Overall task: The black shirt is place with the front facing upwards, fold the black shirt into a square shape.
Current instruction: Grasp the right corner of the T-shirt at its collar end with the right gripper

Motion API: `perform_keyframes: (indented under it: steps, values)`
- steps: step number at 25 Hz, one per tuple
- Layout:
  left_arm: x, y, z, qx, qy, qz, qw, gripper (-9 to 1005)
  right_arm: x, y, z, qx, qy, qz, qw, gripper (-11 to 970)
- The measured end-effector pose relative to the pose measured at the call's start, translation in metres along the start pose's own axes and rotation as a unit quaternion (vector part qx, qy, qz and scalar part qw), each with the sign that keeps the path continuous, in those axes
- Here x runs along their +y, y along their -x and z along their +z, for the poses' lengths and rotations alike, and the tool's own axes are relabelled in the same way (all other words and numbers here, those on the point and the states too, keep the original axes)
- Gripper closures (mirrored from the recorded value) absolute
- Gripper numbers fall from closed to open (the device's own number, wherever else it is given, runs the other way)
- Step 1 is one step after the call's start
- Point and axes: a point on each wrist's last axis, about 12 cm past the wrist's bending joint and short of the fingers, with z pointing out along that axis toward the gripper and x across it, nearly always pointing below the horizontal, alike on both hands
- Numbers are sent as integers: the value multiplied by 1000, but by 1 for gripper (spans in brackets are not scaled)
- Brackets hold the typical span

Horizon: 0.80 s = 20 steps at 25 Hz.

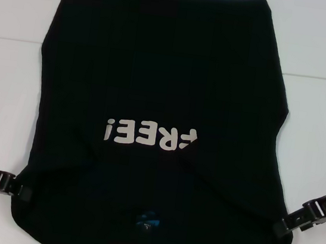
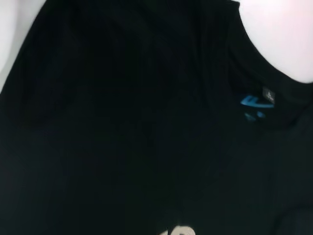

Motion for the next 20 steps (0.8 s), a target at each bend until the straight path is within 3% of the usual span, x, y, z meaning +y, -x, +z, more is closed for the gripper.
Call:
perform_keyframes:
  steps: [4,20]
  values:
    - [1,1,-2,-1,2,1,1000,989,2,3,3,1,-8,-3,1000,168]
    - [2,0,-1,-2,-7,6,1000,990,16,13,24,37,-58,-44,997,346]
